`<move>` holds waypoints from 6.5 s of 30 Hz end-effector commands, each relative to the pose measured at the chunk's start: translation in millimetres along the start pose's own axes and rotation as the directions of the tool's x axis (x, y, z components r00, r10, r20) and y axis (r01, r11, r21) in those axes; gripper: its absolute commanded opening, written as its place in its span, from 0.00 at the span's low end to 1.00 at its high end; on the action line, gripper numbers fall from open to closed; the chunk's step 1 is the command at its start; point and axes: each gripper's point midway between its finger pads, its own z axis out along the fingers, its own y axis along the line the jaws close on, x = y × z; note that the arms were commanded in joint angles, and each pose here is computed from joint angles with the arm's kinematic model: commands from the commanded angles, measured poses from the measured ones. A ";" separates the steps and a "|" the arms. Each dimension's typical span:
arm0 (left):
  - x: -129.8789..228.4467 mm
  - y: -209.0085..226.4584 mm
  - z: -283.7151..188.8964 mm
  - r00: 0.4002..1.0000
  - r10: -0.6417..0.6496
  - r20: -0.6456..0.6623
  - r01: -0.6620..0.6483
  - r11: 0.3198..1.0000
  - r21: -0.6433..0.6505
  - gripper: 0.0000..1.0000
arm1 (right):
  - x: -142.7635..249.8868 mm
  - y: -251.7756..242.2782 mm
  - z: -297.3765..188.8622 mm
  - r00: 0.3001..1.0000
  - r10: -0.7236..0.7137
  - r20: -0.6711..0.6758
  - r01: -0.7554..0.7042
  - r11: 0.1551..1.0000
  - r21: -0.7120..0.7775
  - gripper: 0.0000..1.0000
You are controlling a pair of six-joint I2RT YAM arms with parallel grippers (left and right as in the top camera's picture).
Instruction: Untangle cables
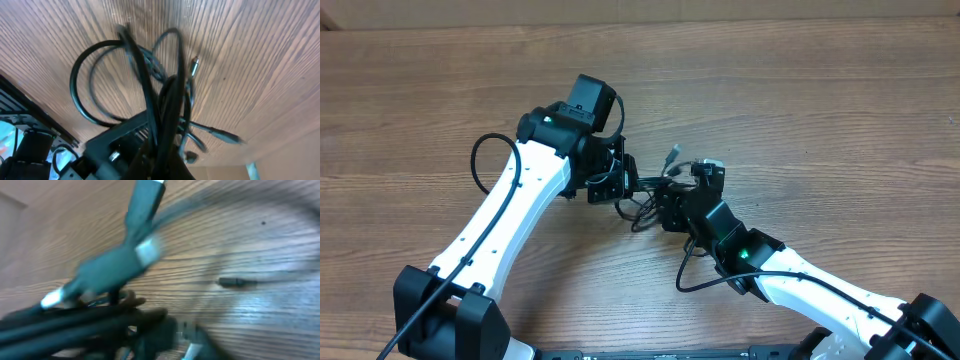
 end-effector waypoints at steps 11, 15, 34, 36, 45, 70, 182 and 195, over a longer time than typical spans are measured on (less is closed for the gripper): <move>-47.1 -34.5 -30.1 0.989 -0.144 0.034 0.139 0.983 0.120 0.04 | 45.6 3.7 -10.3 0.964 -0.132 -0.232 0.115 0.990 -0.086 0.04; -74.6 -45.5 -42.3 0.980 -0.187 0.060 0.176 0.971 0.161 0.04 | 45.4 -8.7 -23.5 0.958 -0.118 -0.261 0.110 0.993 -0.043 0.04; -80.7 -42.8 -47.3 0.980 -0.198 0.028 0.192 0.972 0.138 0.04 | 6.0 15.3 -47.5 0.983 -0.097 -0.154 0.071 0.984 -0.166 1.00; -74.0 -39.1 -46.2 0.981 -0.194 -0.002 0.193 0.975 0.114 0.04 | -1.5 27.2 -45.0 0.988 -0.098 -0.120 0.071 0.974 -0.214 1.00; -43.6 -26.9 -37.0 0.972 -0.221 -0.074 0.225 0.973 0.046 0.04 | 24.7 50.3 -14.9 0.970 -0.138 -0.200 0.063 0.938 -0.342 0.88; -0.9 -10.9 -38.7 0.946 -0.195 -0.258 0.183 0.981 -0.071 0.05 | -9.7 50.4 38.0 0.995 -0.082 0.056 0.096 0.945 -0.314 0.38; -126.2 -72.1 23.8 0.240 0.969 0.058 -0.965 0.245 -0.090 0.04 | -28.4 -11.9 -67.7 0.930 0.056 -0.363 -0.212 0.888 -0.407 0.04; -153.1 -91.8 -35.6 0.326 0.934 0.144 -0.942 0.307 0.137 0.04 | -61.0 -98.7 -44.2 0.952 0.286 -0.114 -0.286 0.958 0.018 0.04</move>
